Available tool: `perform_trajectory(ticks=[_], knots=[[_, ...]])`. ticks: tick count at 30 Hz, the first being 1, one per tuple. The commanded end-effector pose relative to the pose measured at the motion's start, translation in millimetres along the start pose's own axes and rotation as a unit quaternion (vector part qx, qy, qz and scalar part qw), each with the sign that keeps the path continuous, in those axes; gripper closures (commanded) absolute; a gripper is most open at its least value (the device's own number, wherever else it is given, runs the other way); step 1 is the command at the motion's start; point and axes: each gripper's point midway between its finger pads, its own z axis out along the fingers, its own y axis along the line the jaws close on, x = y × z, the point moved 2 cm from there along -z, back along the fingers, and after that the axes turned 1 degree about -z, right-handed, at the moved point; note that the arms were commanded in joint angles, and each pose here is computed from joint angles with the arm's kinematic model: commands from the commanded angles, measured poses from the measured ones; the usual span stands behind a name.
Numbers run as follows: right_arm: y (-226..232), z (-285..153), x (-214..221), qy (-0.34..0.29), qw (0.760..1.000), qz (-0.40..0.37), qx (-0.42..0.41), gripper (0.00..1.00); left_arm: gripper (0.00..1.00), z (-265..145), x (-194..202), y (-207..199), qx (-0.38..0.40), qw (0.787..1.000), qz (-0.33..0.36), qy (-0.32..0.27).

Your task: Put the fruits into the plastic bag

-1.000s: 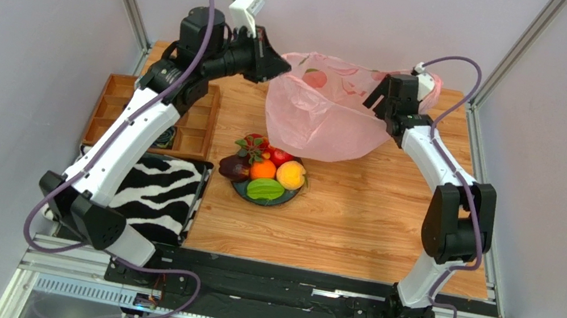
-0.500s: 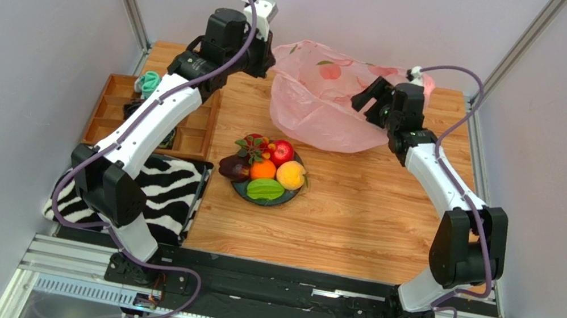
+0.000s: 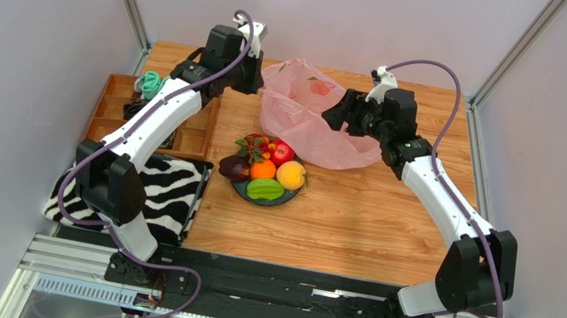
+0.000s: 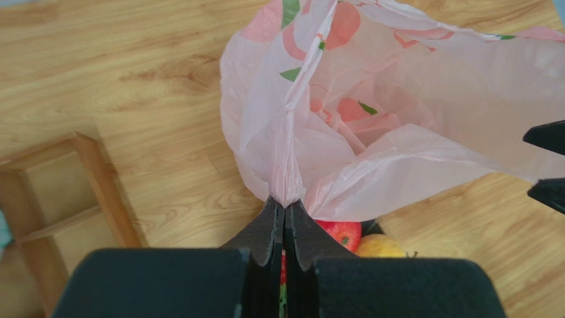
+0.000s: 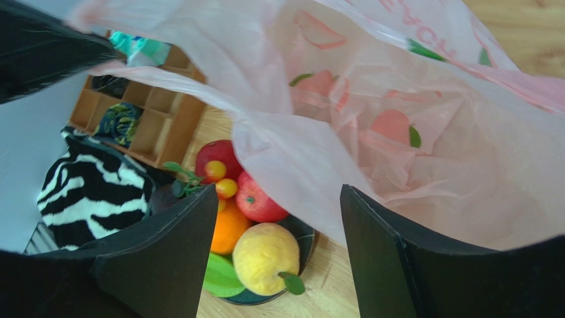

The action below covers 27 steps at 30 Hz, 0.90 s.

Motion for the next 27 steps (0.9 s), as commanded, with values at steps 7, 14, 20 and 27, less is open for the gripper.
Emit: perform_trajectory(ticks=[7,14,20,27], knots=[[104.7,-11.3,18.0,0.054,0.978,-0.168,-0.109,0.29,1.0,-20.4,8.1,-14.5,0.033,0.997,-0.067,0.025],[114.8,29.7,78.3,0.162,0.972,-0.142,-0.094,0.34,1.0,-23.6,14.8,-15.1,0.041,0.994,-0.093,0.033],[104.8,51.6,93.2,0.196,0.971,-0.126,-0.048,0.38,1.0,-25.5,16.0,-21.9,0.059,0.992,-0.111,0.027],[91.9,70.3,104.8,0.211,0.969,-0.126,-0.017,0.42,1.0,-26.2,12.4,-27.8,0.076,0.989,-0.121,0.022]])
